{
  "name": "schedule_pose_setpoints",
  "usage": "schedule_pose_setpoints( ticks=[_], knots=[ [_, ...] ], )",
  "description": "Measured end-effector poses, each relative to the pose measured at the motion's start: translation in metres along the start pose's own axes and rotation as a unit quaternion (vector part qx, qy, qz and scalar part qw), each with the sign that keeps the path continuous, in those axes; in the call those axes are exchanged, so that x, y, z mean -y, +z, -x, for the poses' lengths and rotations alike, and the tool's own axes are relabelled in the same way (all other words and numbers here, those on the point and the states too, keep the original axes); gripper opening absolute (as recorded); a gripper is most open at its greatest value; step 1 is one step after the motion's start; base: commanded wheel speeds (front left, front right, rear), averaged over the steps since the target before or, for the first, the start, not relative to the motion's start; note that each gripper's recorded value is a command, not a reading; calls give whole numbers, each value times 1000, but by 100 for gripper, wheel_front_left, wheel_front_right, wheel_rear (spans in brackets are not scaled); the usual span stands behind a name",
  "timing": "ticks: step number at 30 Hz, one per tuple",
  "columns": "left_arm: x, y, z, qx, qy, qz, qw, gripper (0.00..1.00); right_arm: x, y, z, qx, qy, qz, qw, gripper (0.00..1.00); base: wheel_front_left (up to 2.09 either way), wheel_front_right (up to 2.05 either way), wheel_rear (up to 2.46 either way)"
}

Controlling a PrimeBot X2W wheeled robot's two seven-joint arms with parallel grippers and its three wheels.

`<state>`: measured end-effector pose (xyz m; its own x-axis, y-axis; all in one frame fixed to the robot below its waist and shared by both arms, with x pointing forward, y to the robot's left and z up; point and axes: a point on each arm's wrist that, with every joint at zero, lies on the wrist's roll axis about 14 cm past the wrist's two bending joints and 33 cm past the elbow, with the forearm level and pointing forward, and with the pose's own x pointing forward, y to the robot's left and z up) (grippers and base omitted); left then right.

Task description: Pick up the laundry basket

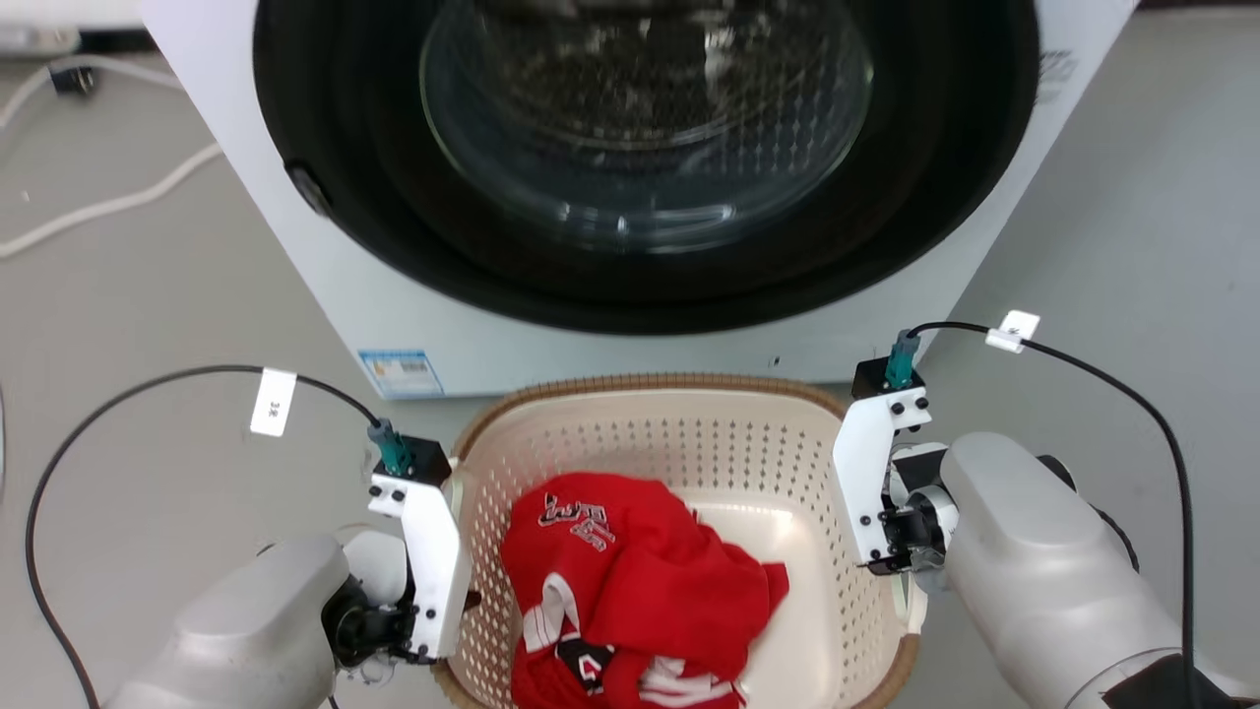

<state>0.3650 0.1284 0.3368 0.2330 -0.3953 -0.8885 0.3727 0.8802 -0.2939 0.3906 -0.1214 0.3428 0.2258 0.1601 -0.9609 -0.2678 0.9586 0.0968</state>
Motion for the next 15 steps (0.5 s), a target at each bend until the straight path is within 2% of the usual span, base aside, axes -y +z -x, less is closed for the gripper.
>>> schedule_pose_setpoints(
  ticks=[8, 15],
  knots=[
    [15, -22, 24, -20, -3, 2, 1000, 0, -13, -23, 28, -13, 1, 14, 1000, 0, 0, 0, 0],
    [17, -26, 43, -13, 6, 0, 1000, 0, -23, -20, 48, 10, 0, 30, 999, 0, 0, 0, 0]
  ],
)
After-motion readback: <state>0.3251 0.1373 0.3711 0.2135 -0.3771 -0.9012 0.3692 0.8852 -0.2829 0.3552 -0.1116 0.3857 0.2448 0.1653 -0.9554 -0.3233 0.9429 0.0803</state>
